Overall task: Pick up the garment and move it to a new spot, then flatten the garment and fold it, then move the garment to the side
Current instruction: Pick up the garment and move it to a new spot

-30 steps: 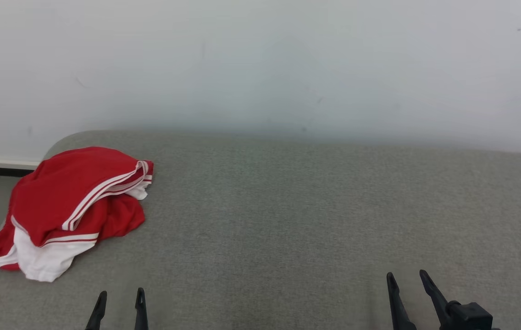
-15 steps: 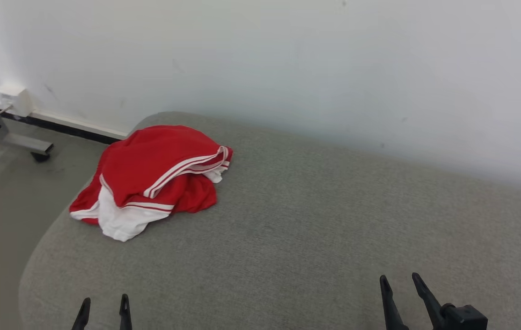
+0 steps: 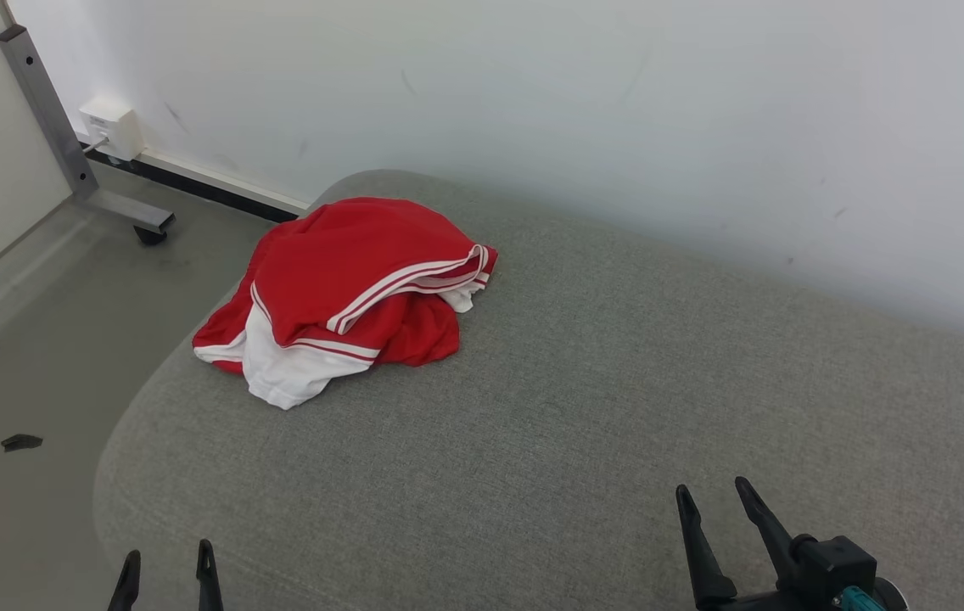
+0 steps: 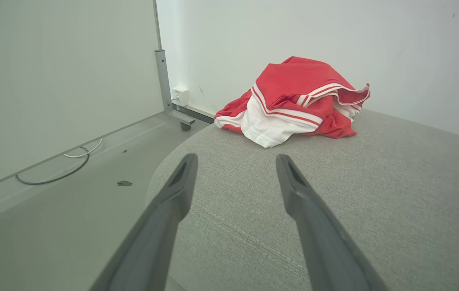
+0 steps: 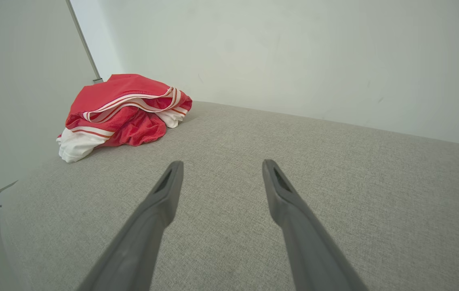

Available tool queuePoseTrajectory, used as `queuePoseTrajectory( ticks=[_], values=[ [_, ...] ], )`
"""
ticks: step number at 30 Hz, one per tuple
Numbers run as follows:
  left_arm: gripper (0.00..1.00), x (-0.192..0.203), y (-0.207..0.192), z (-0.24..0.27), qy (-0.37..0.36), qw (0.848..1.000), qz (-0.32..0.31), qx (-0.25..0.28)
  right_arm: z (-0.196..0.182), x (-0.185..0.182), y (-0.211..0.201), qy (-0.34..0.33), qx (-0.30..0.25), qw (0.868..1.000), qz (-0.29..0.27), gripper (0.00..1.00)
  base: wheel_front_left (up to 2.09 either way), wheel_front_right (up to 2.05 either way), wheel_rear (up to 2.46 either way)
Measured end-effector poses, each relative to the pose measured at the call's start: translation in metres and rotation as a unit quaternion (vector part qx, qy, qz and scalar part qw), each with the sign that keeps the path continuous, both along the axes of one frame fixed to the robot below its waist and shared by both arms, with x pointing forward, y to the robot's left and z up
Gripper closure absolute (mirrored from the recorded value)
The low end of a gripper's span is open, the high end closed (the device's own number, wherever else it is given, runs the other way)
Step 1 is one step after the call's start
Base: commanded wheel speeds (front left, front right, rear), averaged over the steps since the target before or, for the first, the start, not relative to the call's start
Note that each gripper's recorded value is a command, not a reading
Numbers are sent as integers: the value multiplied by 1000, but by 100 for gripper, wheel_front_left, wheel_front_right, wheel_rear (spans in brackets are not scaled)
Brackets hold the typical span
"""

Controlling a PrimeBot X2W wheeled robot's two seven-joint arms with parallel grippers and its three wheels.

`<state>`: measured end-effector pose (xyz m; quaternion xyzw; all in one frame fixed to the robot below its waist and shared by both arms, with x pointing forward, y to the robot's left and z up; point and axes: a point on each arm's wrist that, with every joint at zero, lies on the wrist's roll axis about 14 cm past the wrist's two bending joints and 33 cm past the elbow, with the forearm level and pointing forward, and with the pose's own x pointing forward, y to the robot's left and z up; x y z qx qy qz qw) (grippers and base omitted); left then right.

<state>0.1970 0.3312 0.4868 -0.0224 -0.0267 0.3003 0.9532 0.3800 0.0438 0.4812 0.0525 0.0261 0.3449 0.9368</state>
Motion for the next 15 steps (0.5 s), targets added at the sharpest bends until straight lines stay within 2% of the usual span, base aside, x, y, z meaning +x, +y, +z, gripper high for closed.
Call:
queuePoseTrajectory(
  ticks=[15],
  values=[
    [0, 12, 0, 3, -9, 1000, -11, -4, -2, 0, -4, 3, -2, 1000, -6, 0, 0, 0, 0]
  ],
)
